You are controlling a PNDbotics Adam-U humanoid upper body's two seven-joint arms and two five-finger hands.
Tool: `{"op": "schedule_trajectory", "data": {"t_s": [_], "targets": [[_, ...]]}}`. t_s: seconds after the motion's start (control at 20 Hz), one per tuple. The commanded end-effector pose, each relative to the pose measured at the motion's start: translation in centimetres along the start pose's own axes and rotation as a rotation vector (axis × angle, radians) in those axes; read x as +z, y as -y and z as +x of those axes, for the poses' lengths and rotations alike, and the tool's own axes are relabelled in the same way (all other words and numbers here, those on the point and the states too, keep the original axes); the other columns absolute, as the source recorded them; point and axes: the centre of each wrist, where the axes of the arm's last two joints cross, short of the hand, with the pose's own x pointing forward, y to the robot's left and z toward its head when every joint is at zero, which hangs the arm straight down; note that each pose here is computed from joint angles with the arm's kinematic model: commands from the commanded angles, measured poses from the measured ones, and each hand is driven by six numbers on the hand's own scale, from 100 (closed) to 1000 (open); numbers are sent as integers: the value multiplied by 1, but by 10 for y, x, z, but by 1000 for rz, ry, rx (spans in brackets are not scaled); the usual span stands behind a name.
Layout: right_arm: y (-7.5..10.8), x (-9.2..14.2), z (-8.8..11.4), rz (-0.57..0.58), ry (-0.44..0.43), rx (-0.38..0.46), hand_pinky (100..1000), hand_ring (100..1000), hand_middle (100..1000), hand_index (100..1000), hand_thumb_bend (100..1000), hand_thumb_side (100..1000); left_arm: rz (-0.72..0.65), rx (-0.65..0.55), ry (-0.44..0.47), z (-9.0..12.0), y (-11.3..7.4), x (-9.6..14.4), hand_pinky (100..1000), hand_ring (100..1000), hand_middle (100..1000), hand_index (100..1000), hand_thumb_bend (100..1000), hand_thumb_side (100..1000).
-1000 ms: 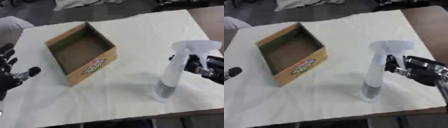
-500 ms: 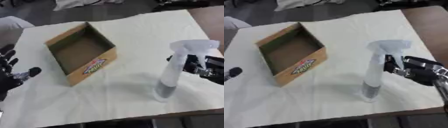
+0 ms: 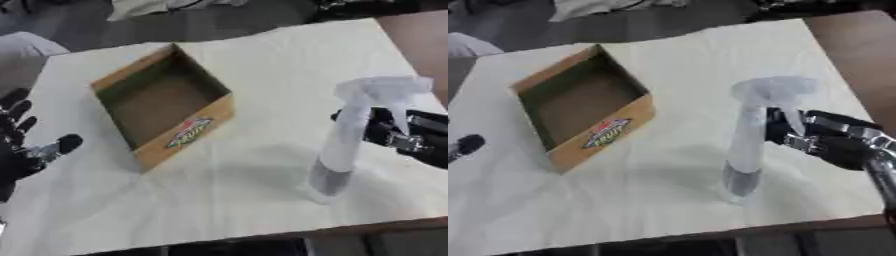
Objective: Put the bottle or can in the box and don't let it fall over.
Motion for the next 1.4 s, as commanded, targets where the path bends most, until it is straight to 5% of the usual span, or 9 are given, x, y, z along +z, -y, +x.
{"op": "schedule_trajectory", "data": {"t_s": [0.05,0.15,0.3,0.4,0.65,1.1,1.25,1.4], "targets": [[2,-1,9,5,16,30,1000,1000,1000,1000,100,651,-10,-6,22,7,-1,0,1000,1000,964,853,993,100],[1,-1,8,12,16,21,1000,1000,1000,1000,100,592,-9,-6,22,7,-1,0,1000,1000,963,853,991,100],[0,-1,7,24,19,10,1000,1000,1000,1000,100,329,-9,-6,22,7,-1,0,1000,1000,963,852,989,100],[-1,-1,7,33,22,1,1000,1000,1000,1000,100,259,-10,-5,21,7,-1,0,1000,1000,962,851,987,100],[-3,-1,5,35,22,-16,1000,1000,1000,1000,100,307,-9,-3,21,6,-1,0,1000,1000,961,851,985,100],[-4,-2,3,10,25,-20,1000,1000,1000,1000,100,550,-13,2,20,6,0,1,1000,1000,961,851,978,100],[-5,-3,3,12,26,-23,1000,1000,1000,1000,100,567,-14,3,21,6,0,0,1000,1000,962,851,978,100],[-6,-4,3,17,21,-24,1000,1000,1000,1000,100,492,-14,3,21,6,0,0,1000,1000,962,851,976,100]]}}
